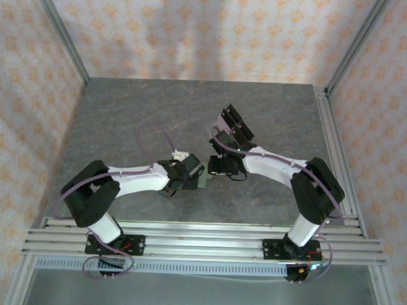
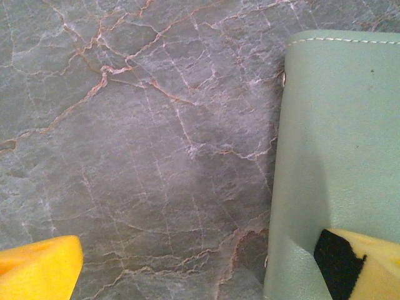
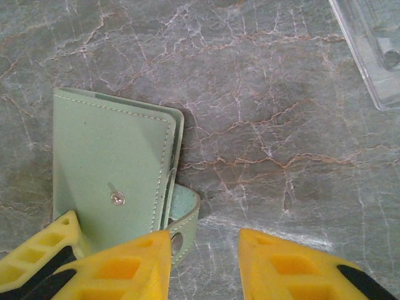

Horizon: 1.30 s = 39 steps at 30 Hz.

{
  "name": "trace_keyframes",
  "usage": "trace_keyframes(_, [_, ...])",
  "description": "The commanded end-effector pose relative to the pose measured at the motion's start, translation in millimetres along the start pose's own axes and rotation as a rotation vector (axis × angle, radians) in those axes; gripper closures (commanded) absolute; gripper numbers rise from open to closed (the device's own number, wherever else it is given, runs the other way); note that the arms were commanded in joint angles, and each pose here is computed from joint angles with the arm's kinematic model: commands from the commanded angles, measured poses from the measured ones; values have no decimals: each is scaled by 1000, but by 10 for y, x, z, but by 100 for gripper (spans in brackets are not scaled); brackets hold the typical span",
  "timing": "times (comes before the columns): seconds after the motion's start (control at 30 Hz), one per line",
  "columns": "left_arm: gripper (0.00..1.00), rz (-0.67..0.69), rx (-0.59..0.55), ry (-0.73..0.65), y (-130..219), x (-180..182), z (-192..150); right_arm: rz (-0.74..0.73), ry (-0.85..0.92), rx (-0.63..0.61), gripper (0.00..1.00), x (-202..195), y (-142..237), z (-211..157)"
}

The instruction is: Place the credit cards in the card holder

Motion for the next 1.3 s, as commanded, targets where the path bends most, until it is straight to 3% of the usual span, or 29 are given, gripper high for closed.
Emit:
trace_keyframes(0.0, [1,51,48,-33,-69,22,-98,-12,22,2,66,28,-43,3])
trace_keyframes(0.87, [1,44,50,-23,-95,13,-125,29,18,-82,66,169,135,34])
trace_keyframes(1.27, [1,32,40,-10,-68,17,-114,42,7,-63,67,175,63,18])
Point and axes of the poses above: each hand's point on the last joint's axis, 136 mm out from that joint toward the fingers, its own y axis back along the fingers, its own x axis along the line the jaws close on, z = x × y, the point moved 9 cm from there along y, back along the fingers, and after that the axes turned 5 degrees about -y, right-handed, at the moved point
